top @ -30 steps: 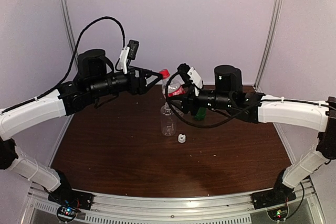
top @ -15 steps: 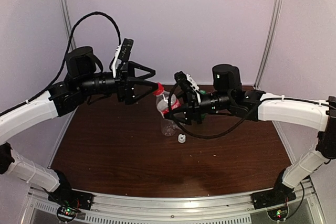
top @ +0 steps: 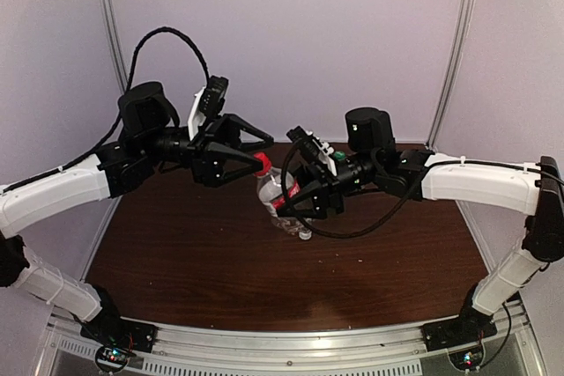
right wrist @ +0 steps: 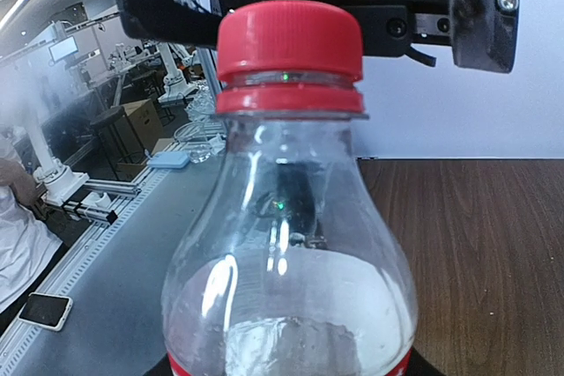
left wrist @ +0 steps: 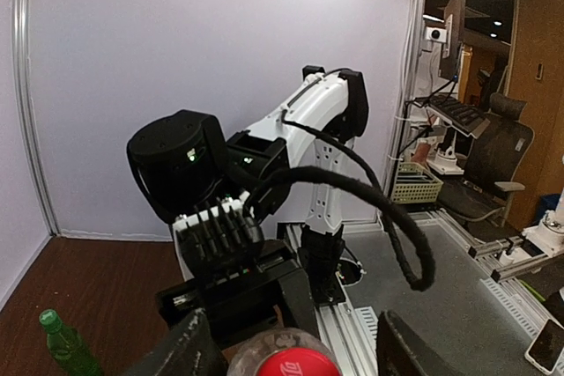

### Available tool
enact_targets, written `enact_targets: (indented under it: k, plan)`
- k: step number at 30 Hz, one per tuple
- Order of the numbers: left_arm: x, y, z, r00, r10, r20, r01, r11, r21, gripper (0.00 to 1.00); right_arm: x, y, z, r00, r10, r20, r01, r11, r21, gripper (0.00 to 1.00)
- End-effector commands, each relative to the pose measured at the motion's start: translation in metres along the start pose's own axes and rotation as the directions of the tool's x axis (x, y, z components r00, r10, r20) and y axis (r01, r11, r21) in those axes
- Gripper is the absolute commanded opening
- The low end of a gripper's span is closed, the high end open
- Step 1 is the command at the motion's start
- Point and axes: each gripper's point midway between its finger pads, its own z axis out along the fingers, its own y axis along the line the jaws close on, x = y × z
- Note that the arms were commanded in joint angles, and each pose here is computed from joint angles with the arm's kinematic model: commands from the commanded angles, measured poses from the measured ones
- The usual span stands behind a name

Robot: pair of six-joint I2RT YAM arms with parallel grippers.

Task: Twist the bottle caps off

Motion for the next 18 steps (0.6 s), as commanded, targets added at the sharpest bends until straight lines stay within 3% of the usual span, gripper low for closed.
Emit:
enact_targets:
  k: [1,18]
  plan:
    - [0.0002,-0.0055,0.0016,1.0,0.012,0.019,-0.013,0.998,0.068,0.64,-0.0189,0.0078,-0.0011,0.999,-0.031,0.037,0.034,0.997,-0.063,0.48]
    - [0.0032,-0.0093,0.0019,1.0,-0.003,0.024,0.0,0.995,0.1,0.26,-0.0221,0.0023,-0.0034,0.998,-0.032,0.046,0.034,0.999,-0.035,0.47]
